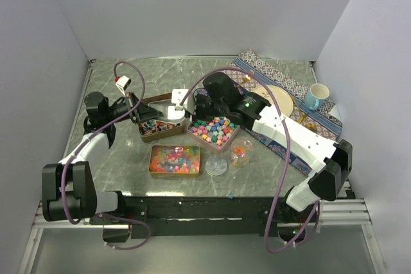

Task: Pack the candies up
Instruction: Adjust the spatula.

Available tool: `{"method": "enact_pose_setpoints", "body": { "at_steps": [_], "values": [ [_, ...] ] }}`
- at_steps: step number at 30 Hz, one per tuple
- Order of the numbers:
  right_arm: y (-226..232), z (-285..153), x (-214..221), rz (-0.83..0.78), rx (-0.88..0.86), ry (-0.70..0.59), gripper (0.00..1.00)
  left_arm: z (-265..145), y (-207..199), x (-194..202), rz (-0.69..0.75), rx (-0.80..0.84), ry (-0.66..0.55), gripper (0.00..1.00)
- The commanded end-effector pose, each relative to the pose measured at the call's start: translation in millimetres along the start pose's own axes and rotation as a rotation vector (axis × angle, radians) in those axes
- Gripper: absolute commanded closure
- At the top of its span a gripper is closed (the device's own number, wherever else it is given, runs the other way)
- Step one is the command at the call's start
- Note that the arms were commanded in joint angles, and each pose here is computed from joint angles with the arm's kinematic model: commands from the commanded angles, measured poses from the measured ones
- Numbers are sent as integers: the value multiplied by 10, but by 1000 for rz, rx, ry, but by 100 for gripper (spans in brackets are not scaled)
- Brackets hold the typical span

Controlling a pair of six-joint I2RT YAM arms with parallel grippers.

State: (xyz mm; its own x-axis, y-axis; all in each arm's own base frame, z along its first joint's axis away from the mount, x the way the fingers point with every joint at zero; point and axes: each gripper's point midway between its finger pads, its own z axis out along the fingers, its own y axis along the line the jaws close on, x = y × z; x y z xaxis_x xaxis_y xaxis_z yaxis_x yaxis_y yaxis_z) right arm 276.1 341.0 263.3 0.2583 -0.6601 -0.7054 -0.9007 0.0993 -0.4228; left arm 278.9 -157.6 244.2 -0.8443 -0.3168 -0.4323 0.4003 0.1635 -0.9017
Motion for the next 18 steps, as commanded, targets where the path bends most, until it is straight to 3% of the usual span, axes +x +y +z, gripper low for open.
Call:
{"method": "enact_pose_setpoints", "body": {
  "at_steps": [1,5,9,10,12,14,15,18],
  "values": [
    [71,114,99,-1,-53,42,100,0,-253,-118,76,41,25,99],
    [-69,24,157,39,-32,50,100,-124,-5,-573,58,-102,-174,37],
    [-345,-261,475,33,-28,156,100,-487,157,-1173,117,-301,-393,30],
    [-395,-328,579,22,-30,193,100,-542,286,-1177,69,-370,-408,29],
    [-567,-486,835,-45,-30,292,100,-717,542,-1348,120,-583,-475,28],
    [-529,-691,1138,-86,-77,438,100,-859,838,-1210,40,-741,-470,29],
    [-528,-796,1297,-134,-114,498,100,-1064,1049,-1203,17,-886,-528,29],
    [-584,-970,1576,-242,-147,628,100,-1199,1338,-874,-84,-987,-525,30]
  ]
}}
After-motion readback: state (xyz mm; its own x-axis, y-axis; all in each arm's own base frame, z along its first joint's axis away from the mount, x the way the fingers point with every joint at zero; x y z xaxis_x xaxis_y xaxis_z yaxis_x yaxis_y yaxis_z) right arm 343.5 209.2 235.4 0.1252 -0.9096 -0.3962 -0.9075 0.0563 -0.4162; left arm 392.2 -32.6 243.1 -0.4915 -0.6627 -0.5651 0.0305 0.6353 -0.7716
